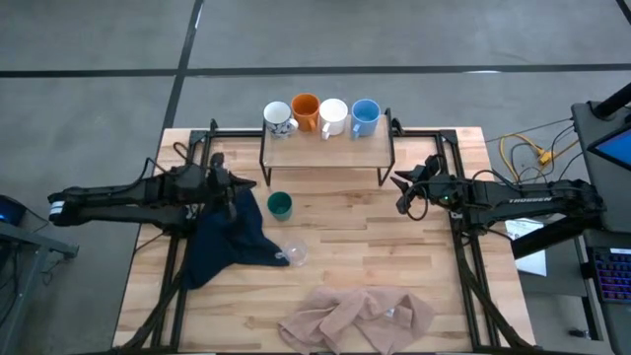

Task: Stack small to large cups/mugs on shelf
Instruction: Put the green cup on the shelf

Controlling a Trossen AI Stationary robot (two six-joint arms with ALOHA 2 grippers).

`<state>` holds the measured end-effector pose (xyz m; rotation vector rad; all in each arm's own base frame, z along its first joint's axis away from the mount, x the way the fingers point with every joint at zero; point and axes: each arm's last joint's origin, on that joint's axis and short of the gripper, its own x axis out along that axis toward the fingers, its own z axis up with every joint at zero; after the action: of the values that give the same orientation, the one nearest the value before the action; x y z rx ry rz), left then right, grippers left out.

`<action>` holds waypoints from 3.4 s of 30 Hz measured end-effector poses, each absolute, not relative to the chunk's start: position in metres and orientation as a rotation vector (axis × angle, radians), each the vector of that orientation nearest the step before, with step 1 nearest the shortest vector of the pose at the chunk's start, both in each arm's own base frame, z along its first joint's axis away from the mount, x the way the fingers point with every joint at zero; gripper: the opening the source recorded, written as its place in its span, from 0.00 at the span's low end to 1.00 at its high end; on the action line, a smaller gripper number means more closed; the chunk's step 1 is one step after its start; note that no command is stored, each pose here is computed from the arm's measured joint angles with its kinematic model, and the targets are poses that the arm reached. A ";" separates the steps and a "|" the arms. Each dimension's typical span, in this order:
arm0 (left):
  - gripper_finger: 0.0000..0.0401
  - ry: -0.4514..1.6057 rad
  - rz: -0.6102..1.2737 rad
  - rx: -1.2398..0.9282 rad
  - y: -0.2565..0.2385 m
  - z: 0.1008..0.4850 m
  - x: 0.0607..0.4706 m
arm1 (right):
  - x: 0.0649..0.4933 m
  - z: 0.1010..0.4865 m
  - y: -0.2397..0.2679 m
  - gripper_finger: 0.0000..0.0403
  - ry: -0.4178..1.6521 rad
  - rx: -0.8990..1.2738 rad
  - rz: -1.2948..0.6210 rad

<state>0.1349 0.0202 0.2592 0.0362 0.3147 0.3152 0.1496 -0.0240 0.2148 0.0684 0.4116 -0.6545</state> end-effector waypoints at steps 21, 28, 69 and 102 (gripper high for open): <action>0.00 0.108 0.172 0.038 -0.014 0.189 0.114 | 0.150 0.214 -0.023 0.21 0.379 0.210 -0.633; 0.00 0.011 0.222 0.022 -0.015 0.168 0.108 | 0.150 0.214 -0.023 0.23 0.374 0.225 -0.636; 0.00 0.083 -0.058 -0.205 -0.048 0.155 0.131 | 0.151 0.214 -0.021 0.19 0.375 0.271 -0.591; 0.00 0.103 0.399 -0.150 -0.079 0.110 0.137 | 0.151 0.212 -0.020 0.22 0.401 0.278 -0.553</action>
<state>0.1373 -0.0793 0.1099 -0.1497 0.1028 0.3986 0.1508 -0.0204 0.2125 0.2782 0.4009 -0.5534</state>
